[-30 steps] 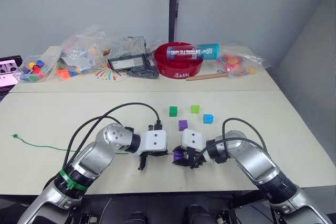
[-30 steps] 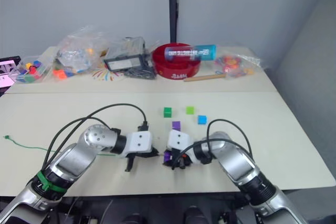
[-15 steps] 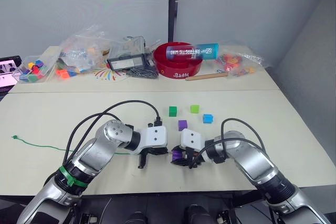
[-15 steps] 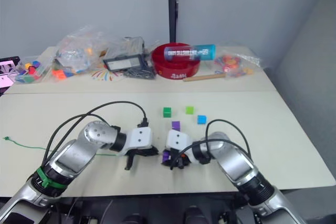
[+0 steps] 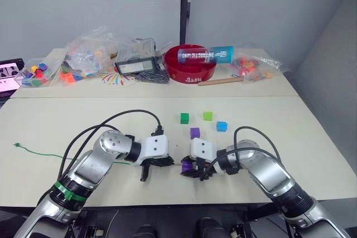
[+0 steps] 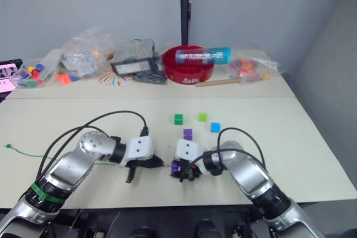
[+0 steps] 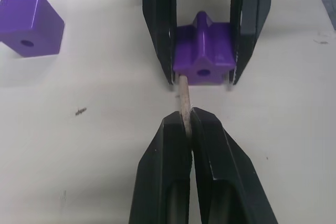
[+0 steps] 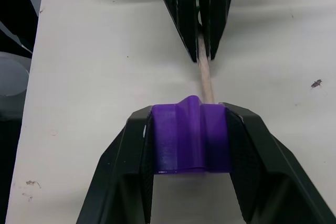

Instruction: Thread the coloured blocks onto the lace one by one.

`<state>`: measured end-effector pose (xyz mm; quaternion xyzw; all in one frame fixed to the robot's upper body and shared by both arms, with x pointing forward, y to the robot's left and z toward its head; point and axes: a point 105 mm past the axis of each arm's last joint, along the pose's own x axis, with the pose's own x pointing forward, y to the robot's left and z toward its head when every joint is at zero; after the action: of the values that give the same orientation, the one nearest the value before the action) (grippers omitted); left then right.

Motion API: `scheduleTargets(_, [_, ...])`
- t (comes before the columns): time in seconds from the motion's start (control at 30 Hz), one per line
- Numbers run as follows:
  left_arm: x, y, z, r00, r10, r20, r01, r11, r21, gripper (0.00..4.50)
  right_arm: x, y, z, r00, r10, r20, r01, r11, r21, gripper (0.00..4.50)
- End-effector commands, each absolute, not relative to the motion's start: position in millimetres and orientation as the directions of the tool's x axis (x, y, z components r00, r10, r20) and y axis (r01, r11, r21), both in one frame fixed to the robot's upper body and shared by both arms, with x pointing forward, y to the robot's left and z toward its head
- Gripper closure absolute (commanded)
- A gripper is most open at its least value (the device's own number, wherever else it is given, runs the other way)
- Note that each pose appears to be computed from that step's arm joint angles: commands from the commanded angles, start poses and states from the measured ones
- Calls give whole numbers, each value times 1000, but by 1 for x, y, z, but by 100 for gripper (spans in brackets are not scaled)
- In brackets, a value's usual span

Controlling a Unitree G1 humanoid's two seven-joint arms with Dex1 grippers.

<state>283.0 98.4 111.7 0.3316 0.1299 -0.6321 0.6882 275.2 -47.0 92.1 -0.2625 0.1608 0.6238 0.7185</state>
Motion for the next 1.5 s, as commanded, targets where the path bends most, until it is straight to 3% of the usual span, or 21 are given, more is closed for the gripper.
scheduleTargets(0.03, [278, 95, 129, 145, -821, -552, 946, -49, 321, 450, 276, -54, 83, 181, 787, -590, -982, 108, -157, 310])
scheduleTargets(0.37, [264, 92, 119, 102, -823, -559, 958, -69, 278, 450, 279, -52, 84, 194, 787, -585, -979, 121, -163, 310])
scheduleTargets(0.93, [276, 80, 114, 155, -808, -569, 954, -28, 300, 450, 278, -52, 83, 193, 786, -587, -980, 122, -158, 310])
scheduleTargets(1.37, [282, 61, 104, 96, -840, -534, 962, -59, 265, 450, 282, -49, 86, 213, 787, -579, -976, 142, -167, 310])
scheduleTargets(1.4, [283, 63, 106, 100, -846, -524, 962, -51, 267, 376, 282, -50, 86, 215, 786, -580, -975, 143, -168, 310])
scheduleTargets(1.5, [284, 69, 113, 108, -861, -496, 961, -37, 273, 288, 282, -51, 86, 217, 784, -582, -975, 146, -167, 310])
